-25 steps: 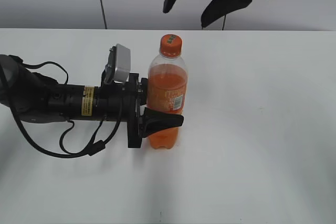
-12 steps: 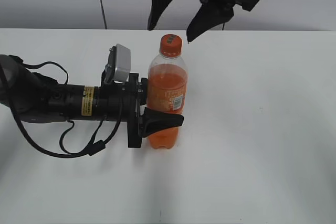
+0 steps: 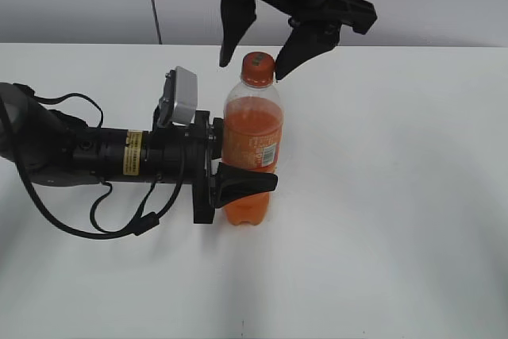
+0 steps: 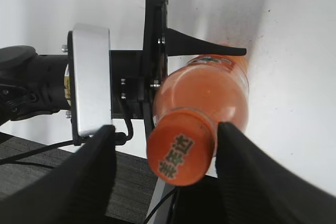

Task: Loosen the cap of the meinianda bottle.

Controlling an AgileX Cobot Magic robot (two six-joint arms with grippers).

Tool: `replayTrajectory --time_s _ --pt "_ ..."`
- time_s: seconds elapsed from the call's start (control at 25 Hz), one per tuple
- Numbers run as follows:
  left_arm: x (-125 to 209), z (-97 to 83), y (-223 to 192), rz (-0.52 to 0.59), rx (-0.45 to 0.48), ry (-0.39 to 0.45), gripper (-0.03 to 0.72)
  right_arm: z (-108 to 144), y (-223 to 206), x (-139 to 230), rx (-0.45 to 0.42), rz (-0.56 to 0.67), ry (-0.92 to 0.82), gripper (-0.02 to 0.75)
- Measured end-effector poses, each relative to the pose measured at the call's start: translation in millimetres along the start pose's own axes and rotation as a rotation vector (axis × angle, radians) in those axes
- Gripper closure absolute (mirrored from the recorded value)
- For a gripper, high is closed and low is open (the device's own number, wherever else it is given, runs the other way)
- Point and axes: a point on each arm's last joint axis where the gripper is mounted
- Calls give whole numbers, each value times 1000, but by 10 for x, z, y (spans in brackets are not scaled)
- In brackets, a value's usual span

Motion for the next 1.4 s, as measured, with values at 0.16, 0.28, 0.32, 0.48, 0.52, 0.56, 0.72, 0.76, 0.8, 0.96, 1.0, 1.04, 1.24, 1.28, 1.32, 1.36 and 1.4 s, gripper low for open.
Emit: replayTrajectory --time_s 0.16,0.28,0.32,0.48,0.52,0.56,0.72,0.76,0.8,0.96,1.0,1.04,1.24,1.28,1.32,1.36,1.4 --pt "0 0 0 0 0 0 270 -1 0 -1 1 -1 0 325" --pt "0 0 0 0 0 0 270 -3 0 -2 4 -2 0 359" --pt "0 0 0 0 0 0 271 -4 0 -1 4 -1 0 374" --pt "0 5 0 0 -5 2 272 -12 0 -5 14 -5 12 449" --pt "6 6 -1 0 -7 4 272 -15 0 -6 17 -7 17 459" --pt "11 8 -3 -2 -9 8 272 -17 0 -8 19 -8 19 460" --pt "14 11 -4 -7 -13 12 272 -20 0 -12 23 -13 26 460" --pt "13 11 -4 -7 -13 12 272 -20 0 -12 23 -13 27 460" --pt "13 11 -4 -7 -13 12 272 -20 0 -13 23 -14 28 460" --pt "13 15 -4 -8 -17 14 272 -30 -1 -19 36 -23 38 460" --pt "13 16 -4 -8 -18 14 272 -30 -1 -19 39 -25 43 460" --pt "13 16 -4 -8 -18 14 272 -31 -1 -20 40 -25 48 460" --pt "13 17 -4 -8 -20 15 272 -29 -1 -20 39 -24 103 462" --pt "13 17 -4 -8 -20 15 272 -28 -5 -19 38 -22 125 462" --pt "13 17 -4 -8 -20 15 272 -25 -5 -17 34 -19 160 462" --pt "13 17 -4 -8 -20 14 272 -19 -5 -13 28 -15 197 462" --pt "13 17 -4 -8 -19 14 273 -15 -5 -11 24 -13 228 462"
Point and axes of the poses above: a point on each arm's last joint axis where the gripper is mounted, y pointing back along that axis away from the gripper, z along the wrist's bending axis when the last joint is at zero, x = y × z, and after that the axes turned 4 degrees about -y, right-handed
